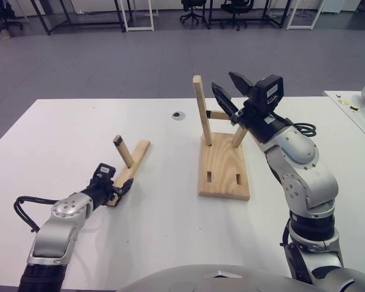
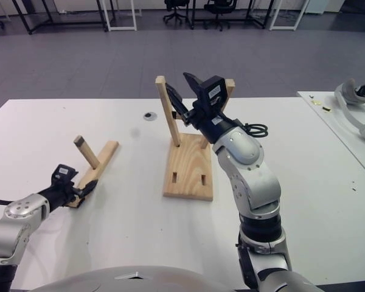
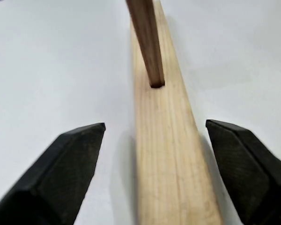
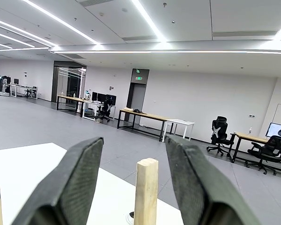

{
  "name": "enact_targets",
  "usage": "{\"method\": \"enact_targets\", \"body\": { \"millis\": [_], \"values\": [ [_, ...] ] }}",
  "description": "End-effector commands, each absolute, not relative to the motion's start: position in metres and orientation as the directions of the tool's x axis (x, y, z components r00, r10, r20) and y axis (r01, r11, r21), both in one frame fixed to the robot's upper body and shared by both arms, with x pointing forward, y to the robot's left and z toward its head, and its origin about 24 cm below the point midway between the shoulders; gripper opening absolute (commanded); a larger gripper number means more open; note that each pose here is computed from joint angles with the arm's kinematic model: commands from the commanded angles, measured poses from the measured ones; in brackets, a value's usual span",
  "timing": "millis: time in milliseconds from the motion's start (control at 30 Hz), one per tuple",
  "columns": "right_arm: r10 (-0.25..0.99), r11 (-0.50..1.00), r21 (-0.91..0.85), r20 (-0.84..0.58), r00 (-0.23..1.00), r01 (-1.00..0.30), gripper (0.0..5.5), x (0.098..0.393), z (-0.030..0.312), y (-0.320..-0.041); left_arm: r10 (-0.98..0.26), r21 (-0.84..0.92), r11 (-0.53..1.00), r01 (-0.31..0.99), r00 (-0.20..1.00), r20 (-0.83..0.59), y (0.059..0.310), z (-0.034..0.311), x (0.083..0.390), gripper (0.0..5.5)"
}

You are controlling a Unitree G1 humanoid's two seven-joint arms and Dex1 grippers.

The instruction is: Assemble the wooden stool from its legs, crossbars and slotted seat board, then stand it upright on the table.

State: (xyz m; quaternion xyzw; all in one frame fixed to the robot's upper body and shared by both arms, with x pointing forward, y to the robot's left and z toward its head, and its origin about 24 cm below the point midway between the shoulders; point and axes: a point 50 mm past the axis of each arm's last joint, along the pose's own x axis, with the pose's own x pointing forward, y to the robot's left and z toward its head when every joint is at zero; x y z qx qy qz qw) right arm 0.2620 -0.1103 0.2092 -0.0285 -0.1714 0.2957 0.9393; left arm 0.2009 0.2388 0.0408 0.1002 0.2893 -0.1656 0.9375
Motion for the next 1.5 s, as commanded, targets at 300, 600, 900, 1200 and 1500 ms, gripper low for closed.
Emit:
{"method": "enact_targets", "body": {
  "millis": [300, 600, 900, 1200, 1500],
  "values": [
    [0.571, 0.819, -0.153, 0.307, 0.761, -0.553, 2.44, 0.265, 0.210, -0.109, -0.183, 0.106, 0.887, 0.449, 0.554, -0.812, 0.274, -0.022, 0.167, 2.65],
    [0.570, 0.809, -0.033, 0.285, 0.770, -0.587, 2.44, 0.269, 0.207, -0.115, -0.387, 0.078, 0.853, 0.516, 0.726, -0.568, 0.271, 0.030, 0.241, 2.05],
    [0.607, 0.699, 0.197, 0.345, 0.716, -0.687, 2.68, 0.280, 0.226, -0.134, -0.730, 0.032, 0.679, 0.733, 0.679, -0.080, 0.234, 0.205, 0.300, 2.04],
    [0.696, 0.376, 0.390, 0.480, 0.534, -0.841, 3.27, 0.280, 0.259, -0.149, -0.966, -0.253, 0.205, 0.945, 0.237, 0.103, 0.182, 0.252, 0.268, 2.04],
    [0.783, 0.073, 0.385, 0.549, 0.292, -0.920, 3.45, 0.254, 0.269, -0.144, -0.990, -0.305, 0.088, 0.948, 0.116, 0.076, 0.171, 0.240, 0.259, 2.04]
  ]
}}
